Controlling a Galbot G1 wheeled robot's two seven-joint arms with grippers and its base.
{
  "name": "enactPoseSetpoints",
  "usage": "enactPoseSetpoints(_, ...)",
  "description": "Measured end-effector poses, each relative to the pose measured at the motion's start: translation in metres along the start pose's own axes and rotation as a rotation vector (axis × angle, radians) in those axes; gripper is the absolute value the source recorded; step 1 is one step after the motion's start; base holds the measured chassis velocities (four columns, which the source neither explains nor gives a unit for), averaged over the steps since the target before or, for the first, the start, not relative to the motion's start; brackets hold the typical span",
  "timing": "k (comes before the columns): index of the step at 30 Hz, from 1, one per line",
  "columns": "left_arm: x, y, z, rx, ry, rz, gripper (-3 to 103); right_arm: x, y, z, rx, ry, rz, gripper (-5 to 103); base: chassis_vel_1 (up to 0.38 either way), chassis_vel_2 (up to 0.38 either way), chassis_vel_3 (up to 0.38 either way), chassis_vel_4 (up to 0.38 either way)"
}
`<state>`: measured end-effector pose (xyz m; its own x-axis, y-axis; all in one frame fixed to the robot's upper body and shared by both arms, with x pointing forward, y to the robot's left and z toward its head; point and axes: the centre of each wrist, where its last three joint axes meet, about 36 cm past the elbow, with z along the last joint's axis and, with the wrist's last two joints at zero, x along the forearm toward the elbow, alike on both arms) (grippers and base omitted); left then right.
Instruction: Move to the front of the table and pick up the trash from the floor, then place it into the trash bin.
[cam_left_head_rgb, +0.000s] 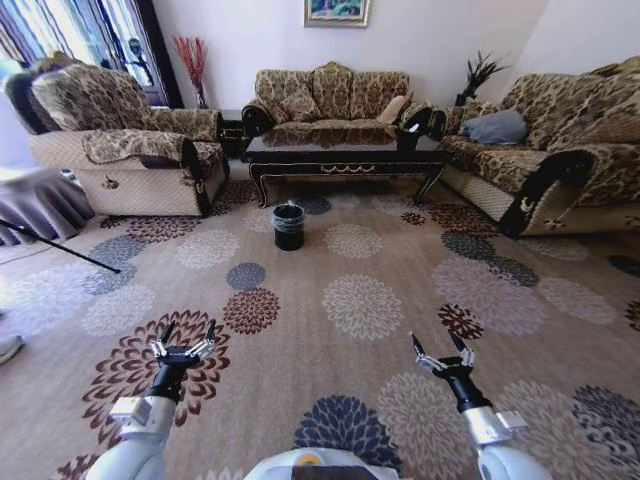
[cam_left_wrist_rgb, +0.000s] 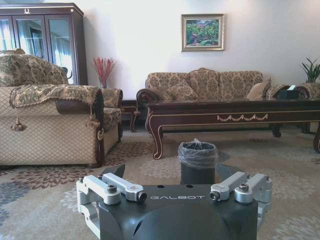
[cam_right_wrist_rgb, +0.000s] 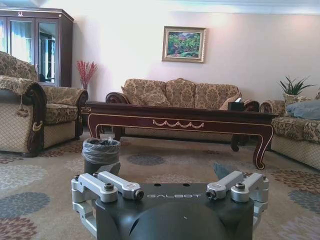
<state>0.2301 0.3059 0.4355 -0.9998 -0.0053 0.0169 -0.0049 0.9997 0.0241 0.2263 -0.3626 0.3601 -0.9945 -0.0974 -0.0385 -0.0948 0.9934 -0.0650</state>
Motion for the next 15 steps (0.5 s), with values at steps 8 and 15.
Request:
enactPoseSetpoints(8, 0.0, 0.0, 0.0, 0.0, 0.0, 0.0, 100, 0.0, 0.0, 0.0, 0.0, 0.0, 0.0, 100, 0.0, 0.0, 0.0, 0.0)
enactPoseSetpoints(15, 0.0, 0.0, 0.0, 0.0, 0.0, 0.0, 100, 0.0, 0.0, 0.0, 0.0, 0.0, 0.0, 100, 0.0, 0.0, 0.0, 0.0)
